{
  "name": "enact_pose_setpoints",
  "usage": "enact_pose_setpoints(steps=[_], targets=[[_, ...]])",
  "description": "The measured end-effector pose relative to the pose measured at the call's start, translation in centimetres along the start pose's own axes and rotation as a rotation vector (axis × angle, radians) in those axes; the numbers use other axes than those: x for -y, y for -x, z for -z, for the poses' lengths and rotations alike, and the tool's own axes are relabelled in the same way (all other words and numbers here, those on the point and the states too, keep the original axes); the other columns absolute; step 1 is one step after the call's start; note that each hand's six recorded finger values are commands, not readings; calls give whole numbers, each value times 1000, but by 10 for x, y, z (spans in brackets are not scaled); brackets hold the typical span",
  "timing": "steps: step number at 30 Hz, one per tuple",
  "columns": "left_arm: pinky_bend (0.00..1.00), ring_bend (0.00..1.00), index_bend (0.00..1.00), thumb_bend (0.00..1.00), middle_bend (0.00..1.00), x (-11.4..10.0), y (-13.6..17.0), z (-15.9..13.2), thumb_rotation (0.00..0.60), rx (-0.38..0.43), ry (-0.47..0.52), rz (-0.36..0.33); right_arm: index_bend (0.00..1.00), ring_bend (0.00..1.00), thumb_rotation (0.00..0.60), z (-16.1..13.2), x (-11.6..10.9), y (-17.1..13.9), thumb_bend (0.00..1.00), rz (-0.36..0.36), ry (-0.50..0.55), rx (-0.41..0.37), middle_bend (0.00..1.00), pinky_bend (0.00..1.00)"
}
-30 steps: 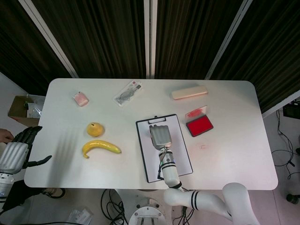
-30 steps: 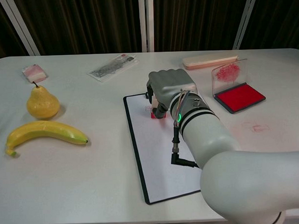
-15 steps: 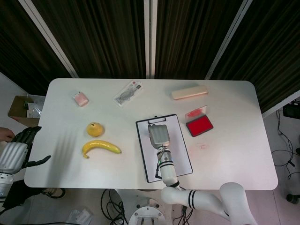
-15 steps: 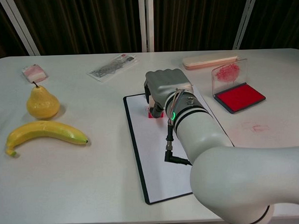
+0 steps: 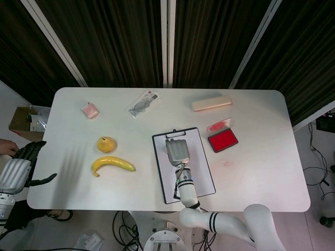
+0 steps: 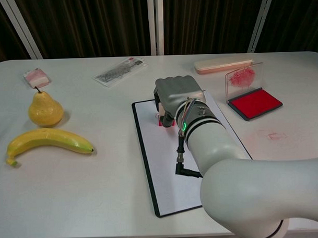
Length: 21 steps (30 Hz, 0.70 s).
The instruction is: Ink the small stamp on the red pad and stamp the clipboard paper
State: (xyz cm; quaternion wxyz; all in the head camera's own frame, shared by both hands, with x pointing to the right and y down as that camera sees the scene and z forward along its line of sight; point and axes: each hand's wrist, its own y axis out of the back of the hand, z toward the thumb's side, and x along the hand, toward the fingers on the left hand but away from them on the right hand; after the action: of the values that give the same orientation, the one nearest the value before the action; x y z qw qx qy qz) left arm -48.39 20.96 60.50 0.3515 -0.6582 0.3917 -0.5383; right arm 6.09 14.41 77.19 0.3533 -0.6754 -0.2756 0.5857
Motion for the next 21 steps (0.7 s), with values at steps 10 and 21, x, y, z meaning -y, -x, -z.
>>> enact_pose_setpoints(steps=[10, 21], targets=[[184, 94, 80, 105, 92, 0, 1, 1, 217, -2, 1, -1, 751, 836, 600, 1, 7, -1, 412, 2, -25, 3, 645, 933], [184, 94, 80, 104, 92, -2, 2, 3, 215, -4, 0, -5, 751, 836, 600, -1, 10, -2, 413, 1, -38, -8, 645, 933]])
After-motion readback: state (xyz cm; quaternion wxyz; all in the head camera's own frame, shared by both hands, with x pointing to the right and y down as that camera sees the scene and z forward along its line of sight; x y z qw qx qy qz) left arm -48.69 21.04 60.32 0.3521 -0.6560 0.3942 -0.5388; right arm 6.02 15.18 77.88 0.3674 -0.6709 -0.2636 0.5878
